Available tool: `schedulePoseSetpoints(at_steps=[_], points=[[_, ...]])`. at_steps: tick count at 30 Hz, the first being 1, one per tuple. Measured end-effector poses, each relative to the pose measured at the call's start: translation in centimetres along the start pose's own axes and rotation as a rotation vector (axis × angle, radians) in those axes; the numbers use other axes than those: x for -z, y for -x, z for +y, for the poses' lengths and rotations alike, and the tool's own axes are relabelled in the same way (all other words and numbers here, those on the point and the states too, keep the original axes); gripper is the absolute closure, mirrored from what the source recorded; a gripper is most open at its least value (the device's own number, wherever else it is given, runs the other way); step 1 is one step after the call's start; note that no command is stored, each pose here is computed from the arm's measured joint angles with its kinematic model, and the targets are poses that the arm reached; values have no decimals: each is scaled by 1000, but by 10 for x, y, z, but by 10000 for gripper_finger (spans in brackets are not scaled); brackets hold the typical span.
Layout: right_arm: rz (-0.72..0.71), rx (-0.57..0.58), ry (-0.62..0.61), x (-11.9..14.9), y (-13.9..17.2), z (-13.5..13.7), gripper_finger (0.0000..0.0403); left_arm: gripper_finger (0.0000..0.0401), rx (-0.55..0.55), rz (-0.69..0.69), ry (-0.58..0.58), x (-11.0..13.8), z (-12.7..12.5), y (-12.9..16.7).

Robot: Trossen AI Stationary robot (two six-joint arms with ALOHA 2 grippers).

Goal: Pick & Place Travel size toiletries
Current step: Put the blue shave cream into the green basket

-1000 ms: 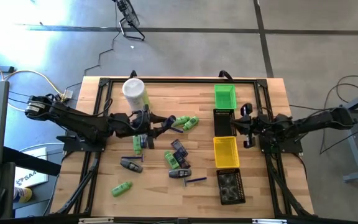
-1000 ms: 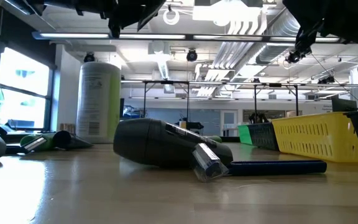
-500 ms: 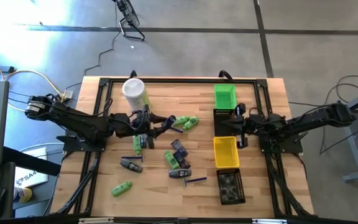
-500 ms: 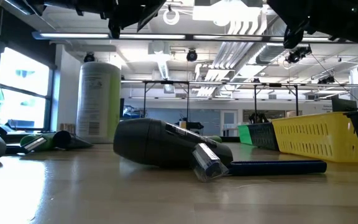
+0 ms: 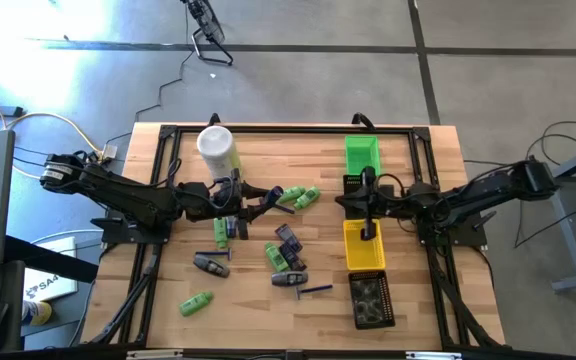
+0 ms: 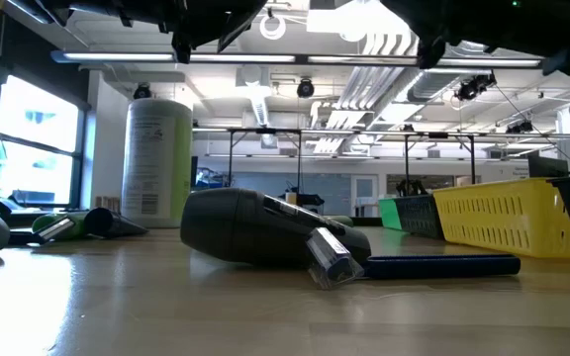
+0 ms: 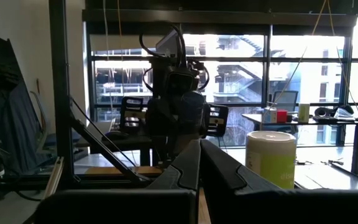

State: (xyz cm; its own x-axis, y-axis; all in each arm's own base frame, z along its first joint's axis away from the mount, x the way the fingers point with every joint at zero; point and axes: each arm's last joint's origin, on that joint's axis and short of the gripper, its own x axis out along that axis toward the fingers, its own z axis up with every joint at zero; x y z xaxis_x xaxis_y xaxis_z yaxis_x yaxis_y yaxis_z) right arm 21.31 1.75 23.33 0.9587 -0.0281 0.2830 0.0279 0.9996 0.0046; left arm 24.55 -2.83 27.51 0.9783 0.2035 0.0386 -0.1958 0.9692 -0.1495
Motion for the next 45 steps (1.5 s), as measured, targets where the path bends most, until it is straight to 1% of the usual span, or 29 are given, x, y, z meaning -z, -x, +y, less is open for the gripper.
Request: schedulePoseSetpoints(at_steps=[5, 9, 13, 15, 17, 19, 28, 30, 33, 36, 38, 45], points=[[10, 0, 6, 1, -21, 3, 399, 247, 0, 0, 0, 0, 0, 0], [20, 1, 41, 2, -36, 4, 399, 247, 0, 0, 0, 0, 0, 0], [26, 45, 48, 5, -52, 5, 399, 247, 0, 4, -1, 0, 0, 0], [31, 59, 50, 7, -59, 6, 392, 247, 0, 8, -3, 1, 0, 0], [40, 60, 51, 9, -65, 6, 375, 247, 1, 8, -3, 1, 0, 0], [46, 60, 52, 12, -71, 7, 350, 247, 2, 8, -3, 1, 0, 0], [42, 60, 47, 16, -94, 10, 192, 247, -1, 22, -8, 2, 0, 0], [42, 61, 45, 17, -98, 11, 163, 247, -1, 22, -8, 2, 0, 0], [29, 64, -4, 16, -105, 11, 130, 247, -1, 22, -8, 2, 0, 0], [27, 64, -44, 15, -110, 8, 107, 247, -1, 22, -8, 2, 0, 0], [35, 45, -75, 15, -112, 5, 98, 247, -1, 22, -8, 2, 0, 0], [62, -21, -212, 17, -113, -9, 95, 247, 0, 22, -8, 2, 0, 0]])
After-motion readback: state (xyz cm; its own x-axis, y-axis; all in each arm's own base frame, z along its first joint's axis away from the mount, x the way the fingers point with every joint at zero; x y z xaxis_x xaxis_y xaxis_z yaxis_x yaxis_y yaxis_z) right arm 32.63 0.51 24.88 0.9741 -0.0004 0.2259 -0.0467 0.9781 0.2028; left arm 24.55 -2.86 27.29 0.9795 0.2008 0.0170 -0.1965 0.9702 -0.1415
